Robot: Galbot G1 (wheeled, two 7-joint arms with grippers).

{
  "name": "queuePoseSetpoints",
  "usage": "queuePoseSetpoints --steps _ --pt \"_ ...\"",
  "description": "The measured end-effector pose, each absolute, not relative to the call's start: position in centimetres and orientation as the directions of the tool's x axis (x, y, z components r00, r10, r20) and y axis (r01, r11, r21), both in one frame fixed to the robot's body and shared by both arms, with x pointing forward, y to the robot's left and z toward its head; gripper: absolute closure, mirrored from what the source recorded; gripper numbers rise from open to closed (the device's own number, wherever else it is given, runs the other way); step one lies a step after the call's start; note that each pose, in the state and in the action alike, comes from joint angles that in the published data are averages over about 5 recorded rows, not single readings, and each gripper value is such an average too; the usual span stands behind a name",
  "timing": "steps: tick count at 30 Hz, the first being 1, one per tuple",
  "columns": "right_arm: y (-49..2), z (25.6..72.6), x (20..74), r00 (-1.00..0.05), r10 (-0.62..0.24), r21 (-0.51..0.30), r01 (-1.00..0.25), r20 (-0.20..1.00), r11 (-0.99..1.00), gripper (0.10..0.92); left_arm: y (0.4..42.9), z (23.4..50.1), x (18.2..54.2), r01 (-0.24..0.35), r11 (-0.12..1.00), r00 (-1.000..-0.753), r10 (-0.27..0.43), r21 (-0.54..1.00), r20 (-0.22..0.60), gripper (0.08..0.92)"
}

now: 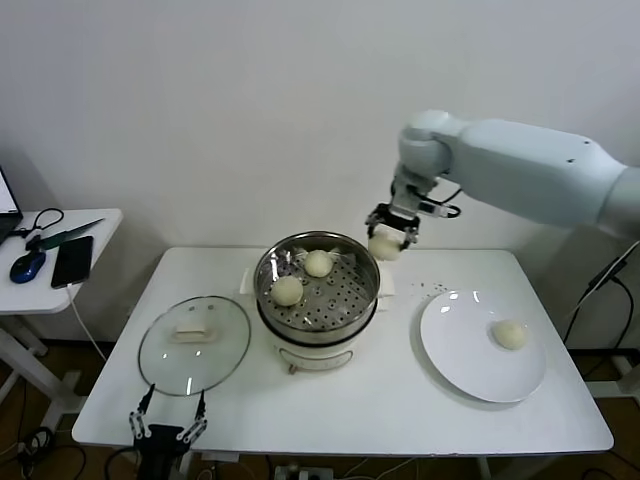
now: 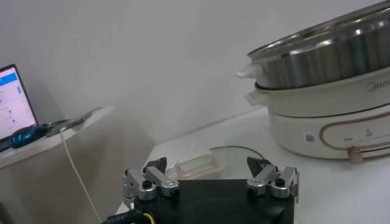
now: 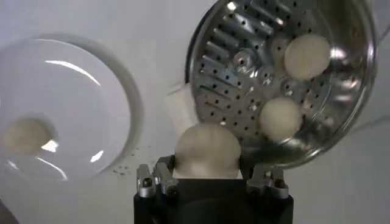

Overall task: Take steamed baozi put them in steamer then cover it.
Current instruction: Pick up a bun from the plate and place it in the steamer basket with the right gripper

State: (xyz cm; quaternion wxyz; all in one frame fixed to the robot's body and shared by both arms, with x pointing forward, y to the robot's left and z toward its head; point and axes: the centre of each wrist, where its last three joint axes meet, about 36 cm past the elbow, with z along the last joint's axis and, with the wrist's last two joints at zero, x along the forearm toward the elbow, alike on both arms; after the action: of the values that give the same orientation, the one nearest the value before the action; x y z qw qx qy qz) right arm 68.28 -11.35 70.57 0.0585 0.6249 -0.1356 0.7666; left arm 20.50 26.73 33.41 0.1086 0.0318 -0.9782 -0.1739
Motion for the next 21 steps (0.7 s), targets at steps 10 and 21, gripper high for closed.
queuePoseSetpoints --steps 10,21 --pt "-4.4 66.4 66.5 -0.144 -0.065 -0.076 -0.075 0.987 -0.994 0.335 26.8 33.4 21.0 -0.013 0.936 -0.975 -0.091 0.352 0.205 0.177" --pt "-1.3 62.0 65.2 -0.083 -0.049 -0.047 0.024 0.995 -0.999 0.335 26.9 32.8 21.1 -0.011 0.937 -0.973 -0.090 0.348 0.212 0.177"
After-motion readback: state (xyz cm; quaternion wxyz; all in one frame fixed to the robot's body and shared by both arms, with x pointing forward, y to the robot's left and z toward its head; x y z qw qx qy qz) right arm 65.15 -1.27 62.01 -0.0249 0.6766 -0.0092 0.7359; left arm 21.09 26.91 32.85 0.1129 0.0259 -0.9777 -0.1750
